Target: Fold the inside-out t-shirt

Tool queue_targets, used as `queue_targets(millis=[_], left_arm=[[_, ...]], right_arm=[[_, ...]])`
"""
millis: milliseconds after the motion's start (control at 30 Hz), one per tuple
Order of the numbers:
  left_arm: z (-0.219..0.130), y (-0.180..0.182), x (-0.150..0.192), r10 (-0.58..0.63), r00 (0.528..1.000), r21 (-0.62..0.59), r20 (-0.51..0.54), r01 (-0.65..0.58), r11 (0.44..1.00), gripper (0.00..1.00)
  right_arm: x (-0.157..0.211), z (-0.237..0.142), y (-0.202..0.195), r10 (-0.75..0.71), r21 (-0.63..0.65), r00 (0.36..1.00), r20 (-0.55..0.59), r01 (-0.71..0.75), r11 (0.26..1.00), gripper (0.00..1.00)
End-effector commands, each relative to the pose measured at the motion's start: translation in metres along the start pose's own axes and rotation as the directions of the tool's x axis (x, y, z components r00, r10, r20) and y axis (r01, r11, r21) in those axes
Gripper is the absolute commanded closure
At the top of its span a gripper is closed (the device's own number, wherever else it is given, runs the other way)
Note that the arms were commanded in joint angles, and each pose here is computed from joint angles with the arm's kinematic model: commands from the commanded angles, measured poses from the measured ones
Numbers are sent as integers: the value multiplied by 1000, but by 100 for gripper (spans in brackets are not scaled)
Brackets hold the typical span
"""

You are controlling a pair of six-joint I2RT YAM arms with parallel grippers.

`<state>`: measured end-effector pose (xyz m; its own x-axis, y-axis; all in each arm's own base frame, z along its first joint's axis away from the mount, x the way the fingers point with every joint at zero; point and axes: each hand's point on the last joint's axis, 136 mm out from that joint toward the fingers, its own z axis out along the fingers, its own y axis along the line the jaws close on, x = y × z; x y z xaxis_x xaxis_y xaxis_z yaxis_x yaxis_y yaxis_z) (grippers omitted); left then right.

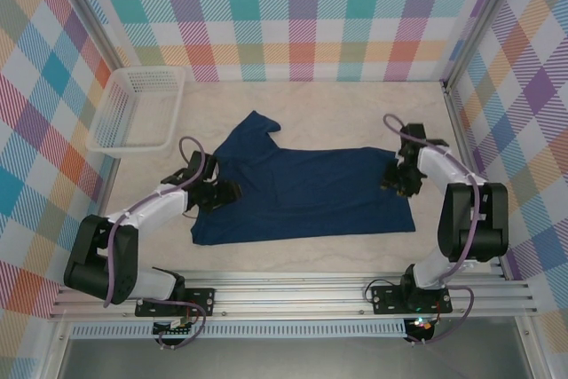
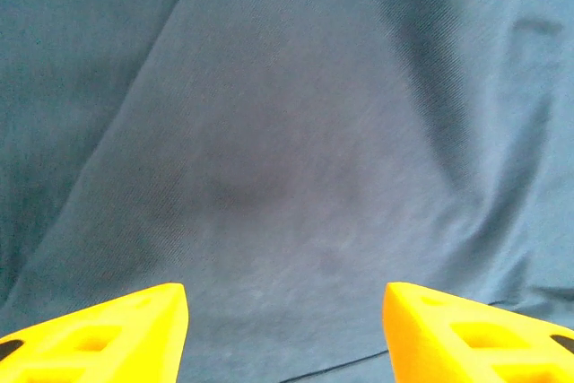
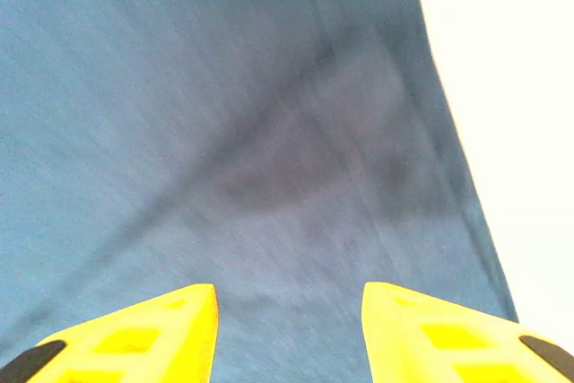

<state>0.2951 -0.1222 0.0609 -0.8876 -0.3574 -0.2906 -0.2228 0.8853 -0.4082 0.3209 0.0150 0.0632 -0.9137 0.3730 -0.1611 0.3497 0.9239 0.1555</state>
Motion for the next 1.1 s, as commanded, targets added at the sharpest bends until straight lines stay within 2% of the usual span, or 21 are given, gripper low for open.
queue_targets(millis=[0, 167, 300, 633, 800, 1067], left_arm=[[-13, -29, -34, 39, 997, 33, 72, -42, 999, 40], [-14, -40, -48, 44, 995, 47, 90, -48, 998, 40], [-9, -39, -48, 43, 996, 42, 77, -46, 998, 40], [-5, -33, -45, 48, 997, 17, 67, -49, 999, 40], [-5, -32, -43, 51, 997, 13, 66, -52, 999, 40], [-1, -29, -40, 55, 997, 3, 49, -55, 998, 40]], right_arm=[[-73, -14, 16, 13, -70, 985, 169, -1, 998, 50], [-119, 12, 13, 13, -37, 990, 139, -7, 999, 49], [-131, 30, 11, 36, -52, 996, 78, -32, 998, 48], [-106, 56, 49, 120, -360, 986, -116, -154, 920, 44], [-109, 51, 71, 127, -483, 980, -155, -188, 855, 51], [-127, 20, 96, 111, -646, 986, -122, -164, 746, 68]])
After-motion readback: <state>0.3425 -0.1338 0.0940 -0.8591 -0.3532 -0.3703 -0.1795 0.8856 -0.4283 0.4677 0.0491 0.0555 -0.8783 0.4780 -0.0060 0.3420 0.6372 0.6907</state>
